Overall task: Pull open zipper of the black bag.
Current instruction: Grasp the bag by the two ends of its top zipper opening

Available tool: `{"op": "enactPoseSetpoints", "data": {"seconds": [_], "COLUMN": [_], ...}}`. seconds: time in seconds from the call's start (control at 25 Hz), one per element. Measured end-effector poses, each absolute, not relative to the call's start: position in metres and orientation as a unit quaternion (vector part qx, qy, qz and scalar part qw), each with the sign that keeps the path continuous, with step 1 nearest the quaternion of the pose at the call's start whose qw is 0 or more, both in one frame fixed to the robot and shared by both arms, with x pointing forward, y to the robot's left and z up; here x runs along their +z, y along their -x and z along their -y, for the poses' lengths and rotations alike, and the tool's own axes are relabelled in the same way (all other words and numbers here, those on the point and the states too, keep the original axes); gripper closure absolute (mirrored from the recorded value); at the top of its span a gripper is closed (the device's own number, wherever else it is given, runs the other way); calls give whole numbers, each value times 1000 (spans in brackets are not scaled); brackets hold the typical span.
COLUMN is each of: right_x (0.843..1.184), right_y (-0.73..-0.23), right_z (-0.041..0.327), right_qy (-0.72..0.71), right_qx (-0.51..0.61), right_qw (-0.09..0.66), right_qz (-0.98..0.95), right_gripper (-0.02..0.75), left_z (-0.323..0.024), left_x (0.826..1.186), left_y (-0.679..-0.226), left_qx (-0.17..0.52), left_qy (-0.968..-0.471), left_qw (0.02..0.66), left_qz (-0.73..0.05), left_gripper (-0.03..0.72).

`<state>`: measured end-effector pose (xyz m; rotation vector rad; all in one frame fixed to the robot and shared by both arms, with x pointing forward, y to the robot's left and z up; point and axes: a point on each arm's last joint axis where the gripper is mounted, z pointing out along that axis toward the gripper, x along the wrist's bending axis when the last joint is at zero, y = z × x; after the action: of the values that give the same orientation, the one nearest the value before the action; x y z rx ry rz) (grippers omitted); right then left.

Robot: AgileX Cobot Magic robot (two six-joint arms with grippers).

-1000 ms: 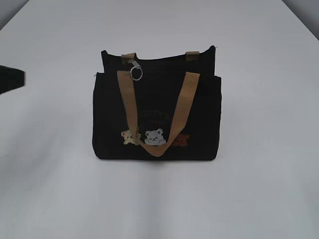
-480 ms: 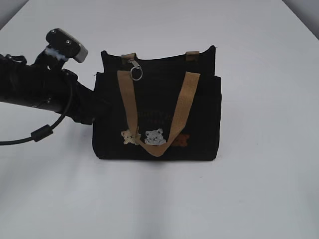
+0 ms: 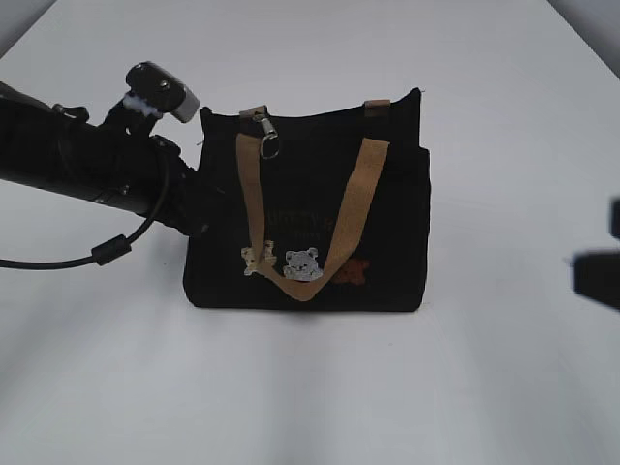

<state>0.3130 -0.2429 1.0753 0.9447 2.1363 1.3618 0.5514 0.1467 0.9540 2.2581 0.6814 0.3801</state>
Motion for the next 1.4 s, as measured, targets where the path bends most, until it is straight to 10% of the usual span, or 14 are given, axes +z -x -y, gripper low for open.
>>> {"op": "enactPoseSetpoints", "data": {"seconds": [0.48,1.0,1.24,1.4], "right_x": [1049,991,986,986], "right_y": [-531,-601,-609,-609], "right_z": [162,86,84,84], "right_qy": [-417,-498,-518,-529], "right_qx": [563,488,483,477], "right_qw": [-3,-67,-60,-65], "right_qz": [-714,-713,-704,-699], "right_gripper": [359,364,693,738], "left_z": [-146,-146,-146,-146], "left_x": [955,955,954,954], "left_y": [-552,-552,-552,-552], "left_qx": [146,146,147,147], "left_qy": [-879,-879,-879,-879], "left_qw": [369,370,369,369], "left_qz": [-264,-264,-265,-265], "left_gripper": [627,627,627,627]}}
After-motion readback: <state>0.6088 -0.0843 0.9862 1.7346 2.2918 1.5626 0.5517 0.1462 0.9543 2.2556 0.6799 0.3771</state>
